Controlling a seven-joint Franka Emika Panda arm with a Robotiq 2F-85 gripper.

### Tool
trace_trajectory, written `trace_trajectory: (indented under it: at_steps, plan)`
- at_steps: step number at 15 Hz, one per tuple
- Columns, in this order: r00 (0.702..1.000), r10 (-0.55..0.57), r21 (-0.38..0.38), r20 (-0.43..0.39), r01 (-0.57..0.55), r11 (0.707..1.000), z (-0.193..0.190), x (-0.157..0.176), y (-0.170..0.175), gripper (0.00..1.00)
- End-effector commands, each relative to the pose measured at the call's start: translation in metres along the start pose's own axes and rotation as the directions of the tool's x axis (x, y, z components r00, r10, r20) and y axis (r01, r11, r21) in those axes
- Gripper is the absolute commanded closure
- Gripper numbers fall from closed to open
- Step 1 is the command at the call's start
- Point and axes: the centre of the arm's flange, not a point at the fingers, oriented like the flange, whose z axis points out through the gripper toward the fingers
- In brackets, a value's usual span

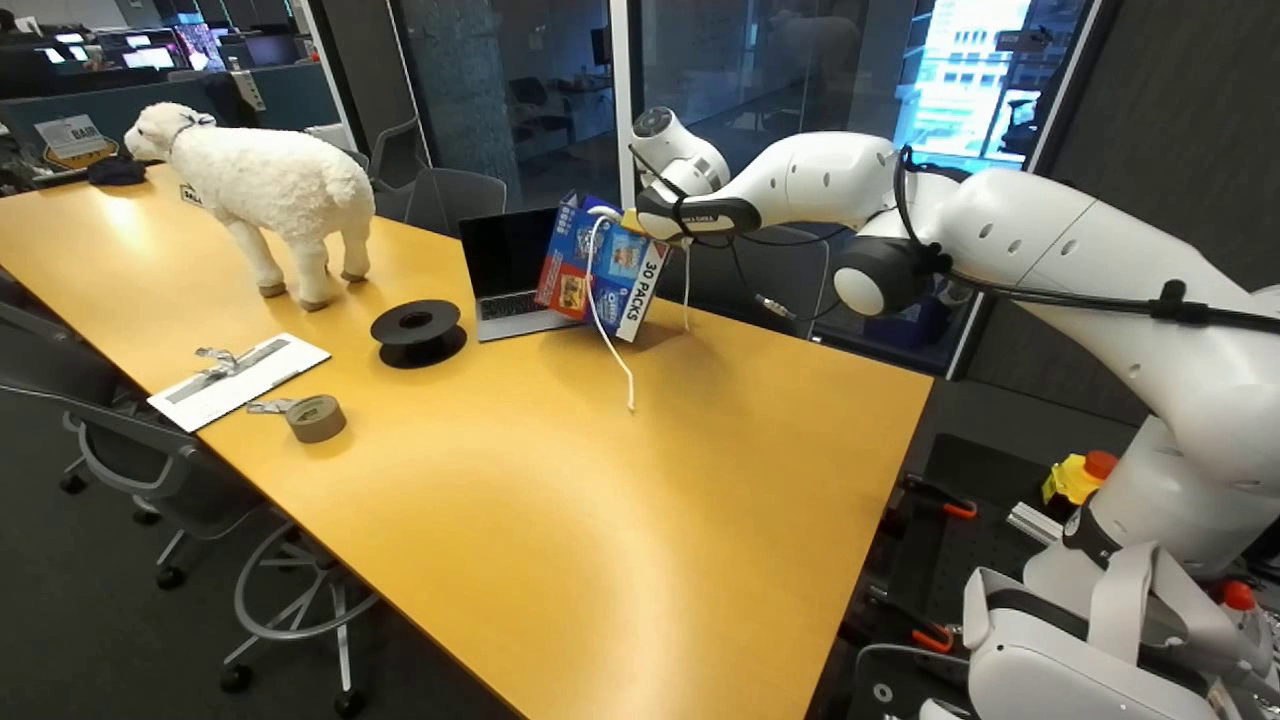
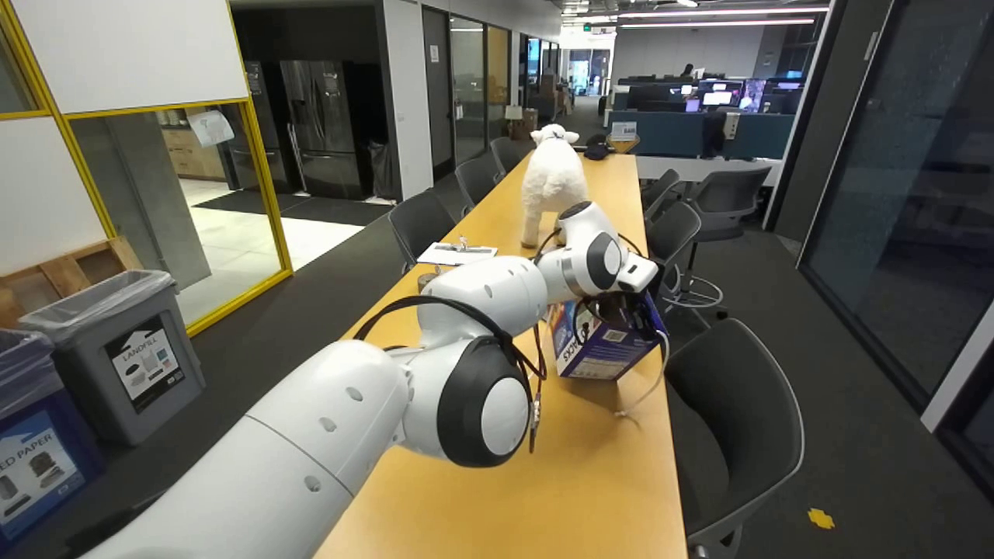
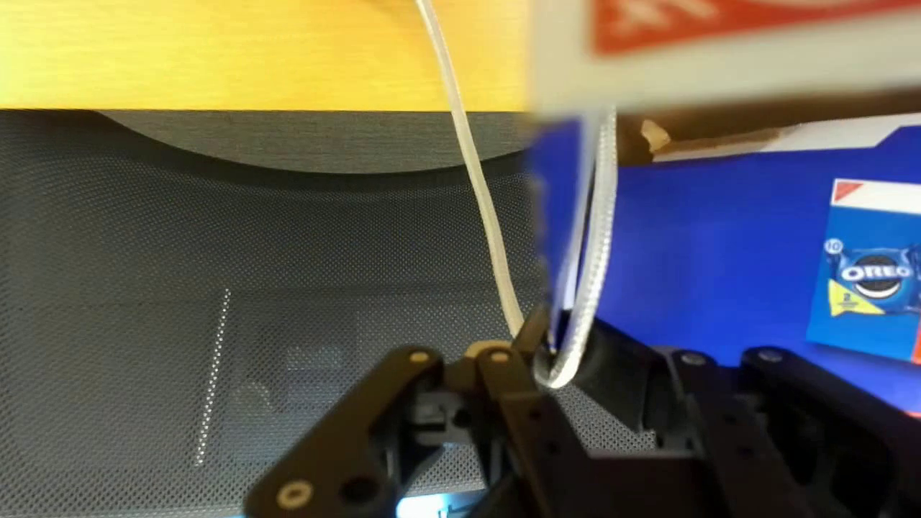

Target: Put one rope in the box, the move the box to the right, the put the remaining ropes in the box

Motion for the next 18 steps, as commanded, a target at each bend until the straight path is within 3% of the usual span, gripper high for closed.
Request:
trace_trajectory:
  at_steps: [1,7,13,18]
  plan:
    - [1.0,0.0,0.029,-0.014,0.001,1.0,0.007,0.005,-0.017,0.93]
    - [0.999,-0.001,0.075,-0.046,0.004,0.997,-0.003,0.014,-0.019,0.93]
    - [0.999,-0.009,0.176,-0.043,0.016,0.984,-0.004,0.026,-0.02,0.93]
    - [0.981,-0.138,0.252,0.132,0.102,0.962,-0.005,0.022,-0.015,0.93]
